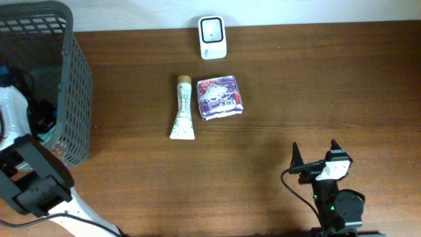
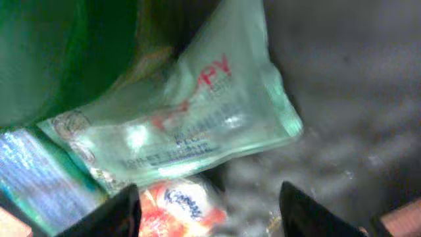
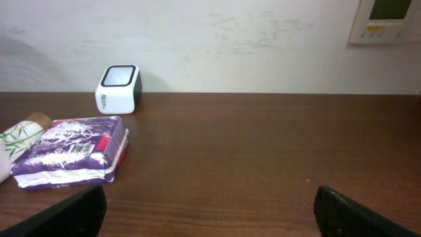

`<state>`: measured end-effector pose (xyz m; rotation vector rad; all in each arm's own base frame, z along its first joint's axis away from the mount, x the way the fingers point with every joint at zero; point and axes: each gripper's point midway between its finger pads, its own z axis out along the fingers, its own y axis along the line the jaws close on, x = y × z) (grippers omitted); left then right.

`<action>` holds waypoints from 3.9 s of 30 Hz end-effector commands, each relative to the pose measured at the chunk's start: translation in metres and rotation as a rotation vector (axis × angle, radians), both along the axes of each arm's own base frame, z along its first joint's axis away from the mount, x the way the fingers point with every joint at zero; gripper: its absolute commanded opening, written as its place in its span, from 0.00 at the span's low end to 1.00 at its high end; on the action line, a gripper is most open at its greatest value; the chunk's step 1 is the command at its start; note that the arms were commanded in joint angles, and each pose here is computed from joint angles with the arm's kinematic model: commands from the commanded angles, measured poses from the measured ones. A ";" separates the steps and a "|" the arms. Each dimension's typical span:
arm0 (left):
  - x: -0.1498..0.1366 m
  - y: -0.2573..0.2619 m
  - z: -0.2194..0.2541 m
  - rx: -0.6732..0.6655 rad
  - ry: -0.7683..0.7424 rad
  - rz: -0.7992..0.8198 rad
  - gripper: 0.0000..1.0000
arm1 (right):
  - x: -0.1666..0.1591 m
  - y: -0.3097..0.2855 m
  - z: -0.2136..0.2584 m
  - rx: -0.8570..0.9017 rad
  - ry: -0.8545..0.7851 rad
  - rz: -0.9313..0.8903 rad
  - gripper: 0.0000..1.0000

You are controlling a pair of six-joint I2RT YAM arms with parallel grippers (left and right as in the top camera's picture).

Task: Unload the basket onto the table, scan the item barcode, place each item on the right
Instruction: 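Grasp the mint-green tissue pack from the basket and place it on the table, then grasp the small orange packet in the basket with the left gripper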

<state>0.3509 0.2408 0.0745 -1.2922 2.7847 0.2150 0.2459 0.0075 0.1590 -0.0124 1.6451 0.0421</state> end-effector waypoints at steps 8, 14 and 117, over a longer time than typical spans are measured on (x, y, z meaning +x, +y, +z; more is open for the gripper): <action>0.010 0.036 0.003 0.197 -0.020 -0.018 0.79 | 0.000 -0.003 -0.003 -0.004 0.004 -0.015 0.99; 0.020 0.026 -0.020 0.113 -0.042 -0.031 0.79 | 0.000 -0.003 -0.003 -0.004 0.004 -0.015 0.99; 0.005 0.010 0.068 -0.053 0.033 0.053 0.77 | 0.000 -0.003 -0.003 -0.004 0.004 -0.015 0.99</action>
